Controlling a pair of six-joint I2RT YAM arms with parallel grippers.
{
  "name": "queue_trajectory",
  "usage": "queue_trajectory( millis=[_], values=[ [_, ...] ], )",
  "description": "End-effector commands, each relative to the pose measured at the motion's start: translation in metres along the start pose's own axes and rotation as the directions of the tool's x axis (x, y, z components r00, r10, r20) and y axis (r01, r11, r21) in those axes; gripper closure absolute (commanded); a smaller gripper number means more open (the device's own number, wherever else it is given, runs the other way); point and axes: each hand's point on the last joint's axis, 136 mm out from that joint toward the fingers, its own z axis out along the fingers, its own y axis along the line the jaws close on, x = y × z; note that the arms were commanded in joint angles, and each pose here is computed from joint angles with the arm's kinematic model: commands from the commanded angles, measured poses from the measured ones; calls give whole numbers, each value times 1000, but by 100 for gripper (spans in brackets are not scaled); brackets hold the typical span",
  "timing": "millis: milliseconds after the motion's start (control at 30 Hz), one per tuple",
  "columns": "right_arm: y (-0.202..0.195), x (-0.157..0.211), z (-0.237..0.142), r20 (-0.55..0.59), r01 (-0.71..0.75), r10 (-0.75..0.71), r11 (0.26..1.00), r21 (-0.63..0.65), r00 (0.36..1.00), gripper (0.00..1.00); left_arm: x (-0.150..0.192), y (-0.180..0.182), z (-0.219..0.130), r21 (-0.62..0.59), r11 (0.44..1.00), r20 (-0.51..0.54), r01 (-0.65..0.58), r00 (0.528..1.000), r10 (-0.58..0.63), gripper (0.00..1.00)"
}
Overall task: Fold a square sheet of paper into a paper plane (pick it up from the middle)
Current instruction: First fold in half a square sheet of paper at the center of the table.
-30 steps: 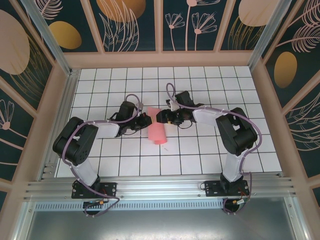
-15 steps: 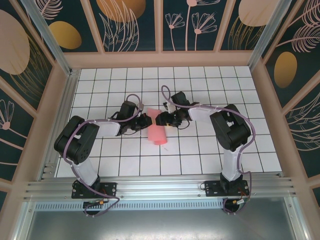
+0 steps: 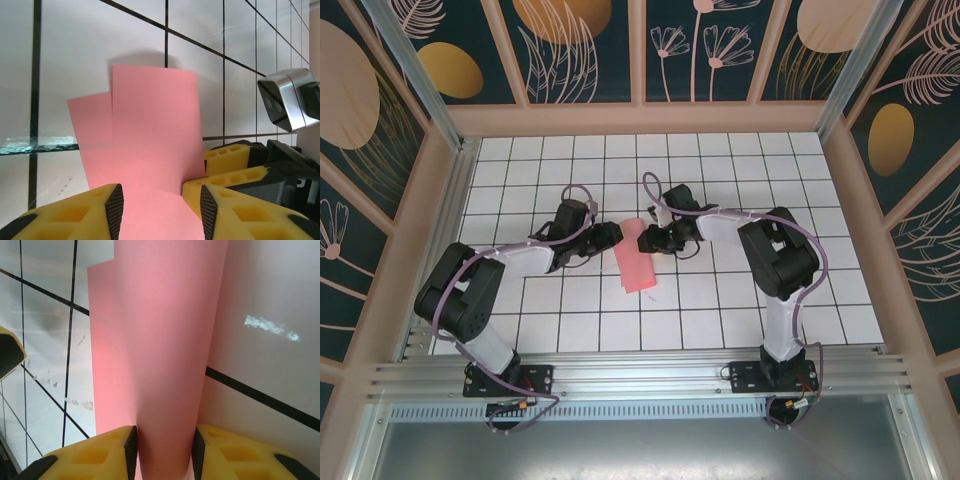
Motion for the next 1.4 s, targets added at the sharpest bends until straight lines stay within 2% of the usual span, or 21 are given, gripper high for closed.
queue_trajectory(
  millis=[0,300,467,967,1367],
  values=[
    [2,11,5,-40,28,-30,998,-49,999,65,8,12,-4,-49,999,-4,23,1000,-24,53],
    [-11,18,8,-75,84,-84,996,2,994,66,16,32,1,-105,991,-10,84,996,-85,56],
    [-20,18,9,-87,119,-115,992,48,990,67,11,38,0,-137,985,30,108,994,-105,59],
    [-35,19,13,-116,188,-172,970,151,978,63,6,38,-4,-148,981,59,124,991,-117,58],
    [-36,23,18,-138,216,-193,960,180,971,61,8,38,1,-142,982,39,124,992,-120,57]
  ],
)
